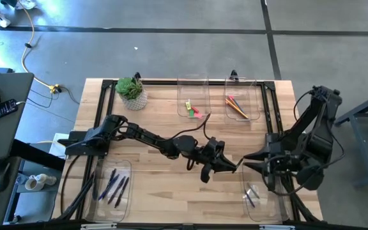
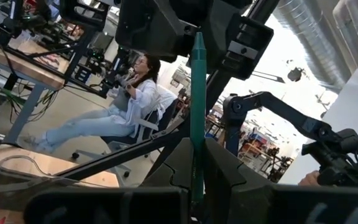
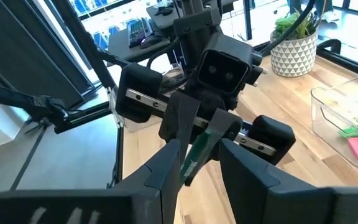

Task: Sort crayons/erasers/pens/pencils in bins
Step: Put the green crayon into the bottom right transparent bin

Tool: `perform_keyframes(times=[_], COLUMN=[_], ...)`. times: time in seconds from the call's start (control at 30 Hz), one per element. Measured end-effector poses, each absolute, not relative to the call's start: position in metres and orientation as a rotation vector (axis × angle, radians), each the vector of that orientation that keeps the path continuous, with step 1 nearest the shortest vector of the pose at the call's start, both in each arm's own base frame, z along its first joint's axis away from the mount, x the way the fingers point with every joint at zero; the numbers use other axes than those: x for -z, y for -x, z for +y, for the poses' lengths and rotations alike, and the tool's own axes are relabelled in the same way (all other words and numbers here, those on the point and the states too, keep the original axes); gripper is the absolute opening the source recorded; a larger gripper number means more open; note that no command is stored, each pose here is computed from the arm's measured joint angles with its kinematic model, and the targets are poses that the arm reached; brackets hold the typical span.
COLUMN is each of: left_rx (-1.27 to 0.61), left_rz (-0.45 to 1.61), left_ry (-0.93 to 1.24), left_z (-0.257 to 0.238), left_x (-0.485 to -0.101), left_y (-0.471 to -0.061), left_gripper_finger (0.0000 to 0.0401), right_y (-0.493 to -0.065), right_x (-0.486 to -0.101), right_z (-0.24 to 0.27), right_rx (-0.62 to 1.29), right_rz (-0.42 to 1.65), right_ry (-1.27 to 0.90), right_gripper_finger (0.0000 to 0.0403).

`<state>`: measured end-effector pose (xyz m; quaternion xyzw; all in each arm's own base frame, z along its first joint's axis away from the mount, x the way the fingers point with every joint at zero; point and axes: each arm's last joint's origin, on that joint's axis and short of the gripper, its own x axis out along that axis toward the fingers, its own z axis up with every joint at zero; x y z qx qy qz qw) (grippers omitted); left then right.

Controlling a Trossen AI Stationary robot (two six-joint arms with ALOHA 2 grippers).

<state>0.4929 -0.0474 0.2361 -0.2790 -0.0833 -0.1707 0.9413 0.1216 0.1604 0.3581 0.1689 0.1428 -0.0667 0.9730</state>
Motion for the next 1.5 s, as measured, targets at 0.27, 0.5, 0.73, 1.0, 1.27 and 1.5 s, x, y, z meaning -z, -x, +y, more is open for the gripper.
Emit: perform_keyframes(times=[0.27,0.5,0.73,1.0,1.27,1.5], left_rx=[0.347,0.346,0.333,0.248,0.220,0.240], left_rz=[-0.172,-0.170,-0.142,-0.112,0.026,0.115], left_ry=[0.551,0.551,0.545,0.489,0.488,0.492], left_z=[-0.047,-0.047,-0.045,-0.042,-0.024,-0.004], left_x=[-0.236,-0.236,-0.233,-0.227,-0.214,-0.212], left_y=[-0.493,-0.493,-0.494,-0.496,-0.498,-0.496], left_gripper_finger=[0.0005,0.0005,0.0005,0.0040,0.0097,0.0101], right_y=[-0.137,-0.147,-0.149,-0.146,-0.138,-0.128], right_x=[-0.347,-0.342,-0.341,-0.336,-0.324,-0.314], right_z=[0.169,0.169,0.169,0.166,0.156,0.149], right_rx=[0.190,0.226,0.200,0.235,0.308,0.358], right_rz=[0.304,0.313,0.348,0.390,0.511,0.707], right_ry=[-0.342,-0.367,-0.402,-0.445,-0.518,-0.565], right_gripper_finger=[0.0107,0.0096,0.0011,0.0008,0.0008,0.0005])
